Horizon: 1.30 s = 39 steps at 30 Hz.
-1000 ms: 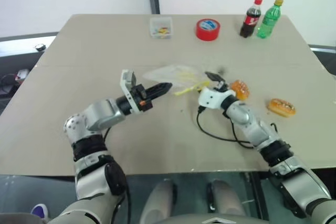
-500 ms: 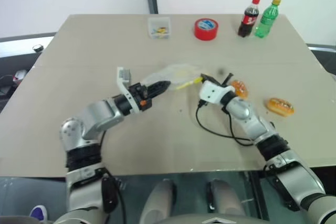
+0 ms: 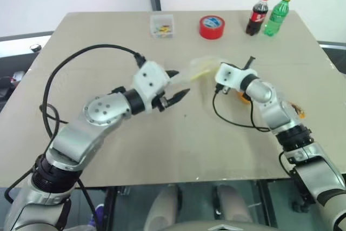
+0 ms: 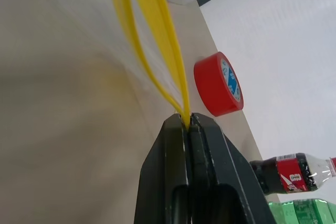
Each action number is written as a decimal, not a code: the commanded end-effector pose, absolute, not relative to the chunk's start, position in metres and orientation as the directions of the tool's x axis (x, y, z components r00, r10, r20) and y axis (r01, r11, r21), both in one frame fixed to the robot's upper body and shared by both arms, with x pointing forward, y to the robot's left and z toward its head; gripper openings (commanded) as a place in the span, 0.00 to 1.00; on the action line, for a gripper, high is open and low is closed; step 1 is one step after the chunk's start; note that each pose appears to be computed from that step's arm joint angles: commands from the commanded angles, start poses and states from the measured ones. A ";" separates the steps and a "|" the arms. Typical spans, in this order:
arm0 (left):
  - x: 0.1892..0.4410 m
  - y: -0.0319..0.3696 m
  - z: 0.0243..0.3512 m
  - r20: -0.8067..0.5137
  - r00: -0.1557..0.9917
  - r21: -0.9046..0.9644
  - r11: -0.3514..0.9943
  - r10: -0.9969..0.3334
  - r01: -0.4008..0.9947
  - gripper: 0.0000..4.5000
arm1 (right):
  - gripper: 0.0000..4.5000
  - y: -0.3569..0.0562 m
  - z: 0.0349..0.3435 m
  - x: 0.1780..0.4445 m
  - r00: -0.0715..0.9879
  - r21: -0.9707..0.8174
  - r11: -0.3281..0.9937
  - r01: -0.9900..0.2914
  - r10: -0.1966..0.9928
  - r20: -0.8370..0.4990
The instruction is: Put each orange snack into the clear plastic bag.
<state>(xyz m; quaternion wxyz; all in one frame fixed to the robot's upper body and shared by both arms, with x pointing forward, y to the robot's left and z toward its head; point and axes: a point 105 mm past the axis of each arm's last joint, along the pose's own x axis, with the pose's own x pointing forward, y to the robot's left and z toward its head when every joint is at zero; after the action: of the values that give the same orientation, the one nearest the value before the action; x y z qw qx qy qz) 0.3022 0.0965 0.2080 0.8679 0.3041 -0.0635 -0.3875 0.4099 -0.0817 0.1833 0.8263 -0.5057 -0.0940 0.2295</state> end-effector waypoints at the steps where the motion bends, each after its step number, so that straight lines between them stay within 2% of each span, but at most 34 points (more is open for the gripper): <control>1: 0.302 0.088 0.215 -0.102 0.715 0.658 0.491 -0.692 0.570 0.67 | 0.00 -0.070 0.207 0.405 0.871 -0.891 0.387 -0.238 0.491 -0.020; 14: 0.320 0.080 0.201 -0.113 0.778 0.700 0.506 -0.618 0.504 0.67 | 0.00 -0.054 0.202 0.391 0.859 -0.882 0.388 -0.266 0.510 -0.035; 15: 0.321 0.080 0.201 -0.114 0.778 0.700 0.505 -0.618 0.504 0.59 | 0.00 -0.053 0.202 0.391 0.859 -0.882 0.388 -0.267 0.511 -0.036; 17: 0.322 0.077 0.203 -0.107 0.772 0.708 0.497 -0.627 0.502 0.52 | 0.00 -0.053 0.201 0.390 0.860 -0.883 0.387 -0.267 0.509 -0.037; 20: 0.322 0.076 0.204 -0.099 0.766 0.722 0.484 -0.635 0.495 0.28 | 0.00 -0.054 0.201 0.389 0.862 -0.884 0.385 -0.266 0.506 -0.039; 22: 0.324 0.080 0.204 -0.097 0.767 0.724 0.485 -0.634 0.492 0.05 | 0.00 -0.057 0.200 0.388 0.866 -0.885 0.383 -0.263 0.499 -0.042; 23: 0.326 0.083 0.205 -0.089 0.771 0.731 0.485 -0.631 0.481 0.01 | 0.00 -0.059 0.199 0.387 0.867 -0.887 0.374 -0.269 0.495 -0.054; 27: 0.335 0.099 0.206 -0.074 0.731 0.759 0.437 -0.678 0.483 0.01 | 0.00 -0.074 0.188 0.375 0.848 -0.857 0.362 -0.366 0.510 -0.147; 29: 0.341 0.109 0.205 -0.070 0.712 0.766 0.419 -0.699 0.487 0.00 | 0.14 -0.083 0.189 0.368 0.854 -0.843 0.389 -0.371 0.499 -0.145; 30: 0.345 0.115 0.206 -0.056 0.709 0.762 0.429 -0.703 0.485 0.00 | 0.20 -0.088 0.189 0.364 0.860 -0.805 0.452 -0.384 0.493 -0.133; 32: 0.350 0.120 0.210 -0.009 0.702 0.771 0.442 -0.712 0.459 0.00 | 0.43 -0.095 0.190 0.357 0.870 -0.729 0.556 -0.401 0.481 -0.111; 33: 0.350 0.120 0.212 0.008 0.687 0.766 0.446 -0.727 0.463 0.00 | 0.51 -0.097 0.187 0.352 0.864 -0.678 0.595 -0.431 0.488 -0.122; 38: 0.348 0.122 0.212 0.060 0.633 0.771 0.438 -0.772 0.461 0.00 | 0.51 -0.098 0.190 0.334 0.845 -0.404 0.756 -0.515 0.527 -0.092; 39: 0.346 0.122 0.211 0.055 0.613 0.774 0.421 -0.788 0.473 0.00 | 0.38 -0.095 0.194 0.334 0.844 -0.340 0.783 -0.522 0.531 -0.073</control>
<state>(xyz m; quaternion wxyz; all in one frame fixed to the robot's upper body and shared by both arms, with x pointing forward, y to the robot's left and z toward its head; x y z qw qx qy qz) 0.3512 0.1220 0.1948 0.8287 0.3729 -0.1698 -0.3813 0.3389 -0.0962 0.1724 0.9351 -0.2165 0.0145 0.2803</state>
